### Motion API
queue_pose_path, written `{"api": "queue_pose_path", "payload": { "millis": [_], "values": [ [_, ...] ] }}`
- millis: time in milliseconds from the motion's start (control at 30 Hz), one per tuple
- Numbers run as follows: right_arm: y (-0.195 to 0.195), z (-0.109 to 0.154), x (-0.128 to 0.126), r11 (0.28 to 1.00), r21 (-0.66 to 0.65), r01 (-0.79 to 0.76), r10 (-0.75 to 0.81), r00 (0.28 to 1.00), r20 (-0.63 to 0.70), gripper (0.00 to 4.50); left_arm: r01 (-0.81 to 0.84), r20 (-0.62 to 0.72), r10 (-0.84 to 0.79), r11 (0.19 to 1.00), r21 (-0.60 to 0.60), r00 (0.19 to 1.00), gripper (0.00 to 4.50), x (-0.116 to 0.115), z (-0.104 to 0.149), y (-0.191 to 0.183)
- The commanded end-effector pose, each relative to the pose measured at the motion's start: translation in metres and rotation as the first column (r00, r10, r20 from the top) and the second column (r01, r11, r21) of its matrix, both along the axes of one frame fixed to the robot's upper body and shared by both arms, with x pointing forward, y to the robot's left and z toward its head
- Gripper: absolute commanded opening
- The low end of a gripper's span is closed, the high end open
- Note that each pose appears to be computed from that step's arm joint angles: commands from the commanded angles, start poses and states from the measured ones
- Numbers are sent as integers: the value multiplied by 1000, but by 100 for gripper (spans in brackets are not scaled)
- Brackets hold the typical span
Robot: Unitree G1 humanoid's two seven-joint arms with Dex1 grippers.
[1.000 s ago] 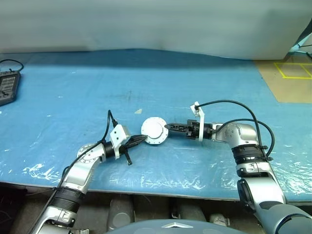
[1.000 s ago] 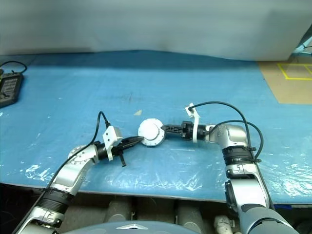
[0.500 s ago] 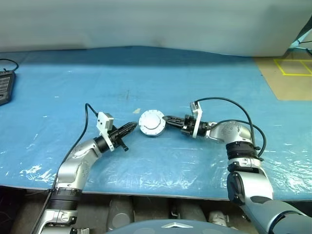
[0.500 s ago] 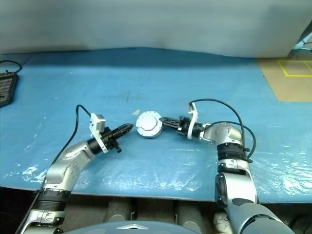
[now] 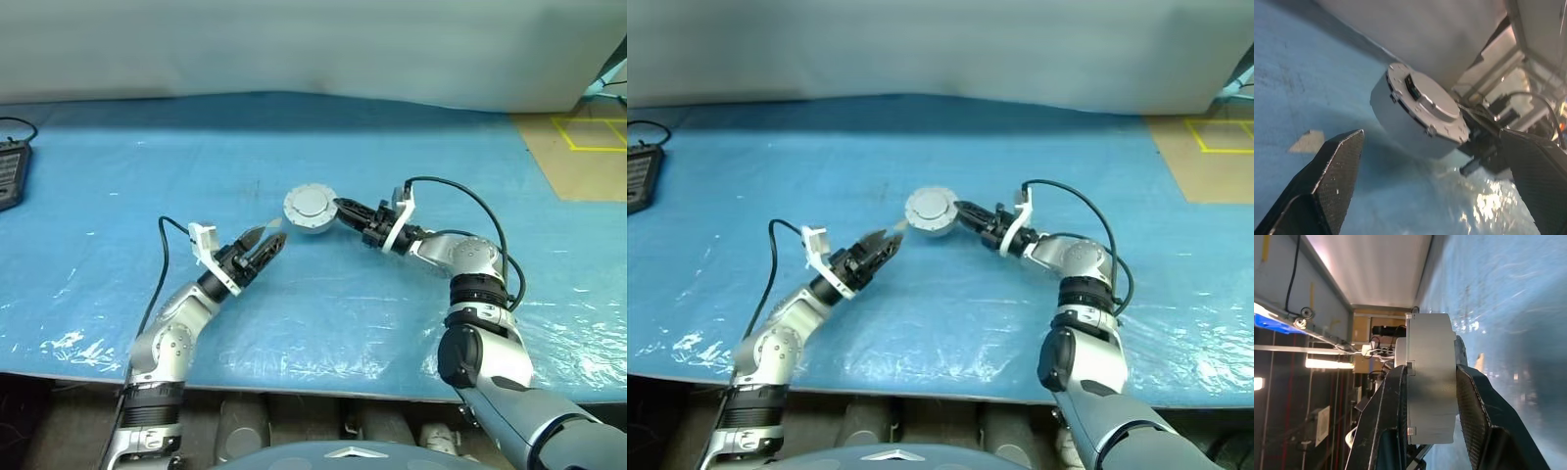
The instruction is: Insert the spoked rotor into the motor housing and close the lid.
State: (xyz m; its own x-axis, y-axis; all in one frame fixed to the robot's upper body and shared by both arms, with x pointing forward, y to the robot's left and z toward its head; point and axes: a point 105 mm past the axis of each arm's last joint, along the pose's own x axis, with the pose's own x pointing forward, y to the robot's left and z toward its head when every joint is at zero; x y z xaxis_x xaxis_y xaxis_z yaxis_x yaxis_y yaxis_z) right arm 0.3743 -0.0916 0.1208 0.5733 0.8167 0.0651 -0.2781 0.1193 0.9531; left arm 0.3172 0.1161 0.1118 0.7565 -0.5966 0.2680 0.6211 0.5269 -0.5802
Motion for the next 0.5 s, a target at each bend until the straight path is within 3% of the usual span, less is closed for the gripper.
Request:
{"api": "queue_pose_path", "payload": {
  "millis": [33, 200, 500],
  "values": [
    [3, 51, 0, 993, 112, -31, 14, 988, 153, 107, -3, -35, -3, 987, -162, 999, 445, 4, 17, 2],
    [9, 68, -6, 988, 138, -64, 36, 980, 195, 107, 19, -109, -57, 947, -322, 992, 445, 5, 24, 1],
    [21, 66, -18, 990, 79, -114, 94, 970, 222, 107, 41, -143, -108, 911, -410, 984, 445, 5, 30, -2]
  ]
}}
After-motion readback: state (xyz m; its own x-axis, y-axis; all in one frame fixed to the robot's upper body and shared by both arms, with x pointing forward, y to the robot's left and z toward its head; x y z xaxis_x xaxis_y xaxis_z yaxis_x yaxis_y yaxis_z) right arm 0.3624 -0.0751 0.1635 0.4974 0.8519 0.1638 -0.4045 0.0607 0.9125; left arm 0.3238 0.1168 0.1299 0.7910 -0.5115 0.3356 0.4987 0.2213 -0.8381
